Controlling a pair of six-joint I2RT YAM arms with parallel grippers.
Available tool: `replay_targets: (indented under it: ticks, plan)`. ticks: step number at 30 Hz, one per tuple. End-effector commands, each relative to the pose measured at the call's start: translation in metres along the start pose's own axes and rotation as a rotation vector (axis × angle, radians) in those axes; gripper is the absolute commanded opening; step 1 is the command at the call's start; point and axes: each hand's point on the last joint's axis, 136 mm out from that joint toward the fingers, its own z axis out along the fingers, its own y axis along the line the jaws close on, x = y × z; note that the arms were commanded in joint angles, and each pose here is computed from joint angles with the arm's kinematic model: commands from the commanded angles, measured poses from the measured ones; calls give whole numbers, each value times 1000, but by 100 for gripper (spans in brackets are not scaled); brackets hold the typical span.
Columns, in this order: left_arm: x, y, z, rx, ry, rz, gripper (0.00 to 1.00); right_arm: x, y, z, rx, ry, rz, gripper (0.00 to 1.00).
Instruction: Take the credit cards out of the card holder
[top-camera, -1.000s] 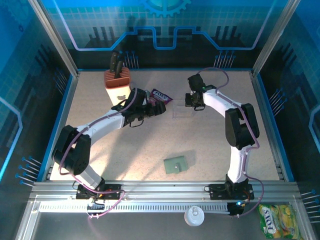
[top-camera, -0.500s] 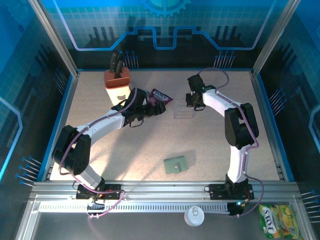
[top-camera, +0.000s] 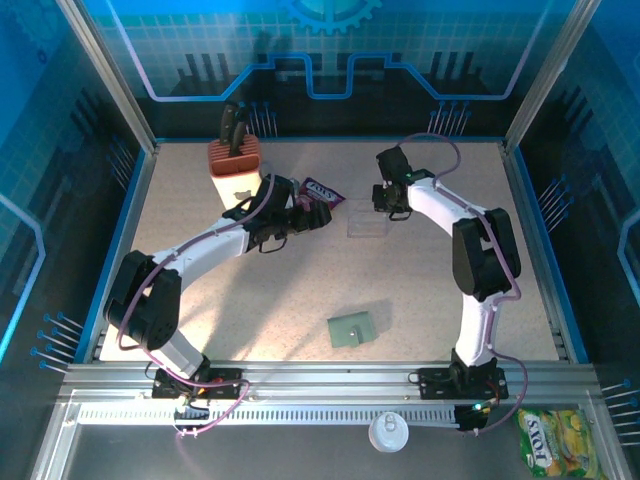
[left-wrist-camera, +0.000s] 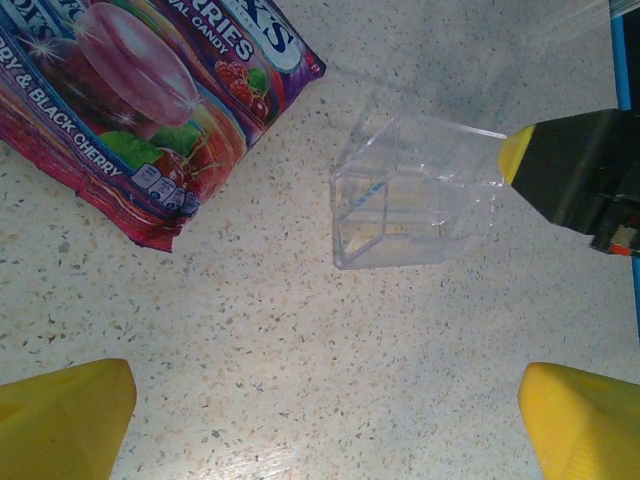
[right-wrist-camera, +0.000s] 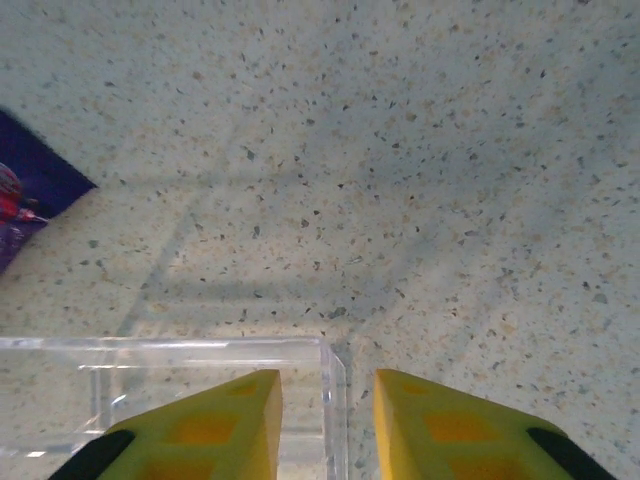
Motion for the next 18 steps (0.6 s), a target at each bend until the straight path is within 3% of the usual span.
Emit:
replay_targets:
  ticks: [1, 9, 18]
  plan:
    - [-5, -7, -6, -5, -11, 38, 99, 0, 4, -31, -28, -18, -9, 34]
    - [0, -4, -3, -6, 8, 61, 99, 47, 28, -65, -155, 81, -51, 41]
    - [3, 6, -2, -34, 27, 105, 99, 154, 66, -100, -268, 300, -36, 55]
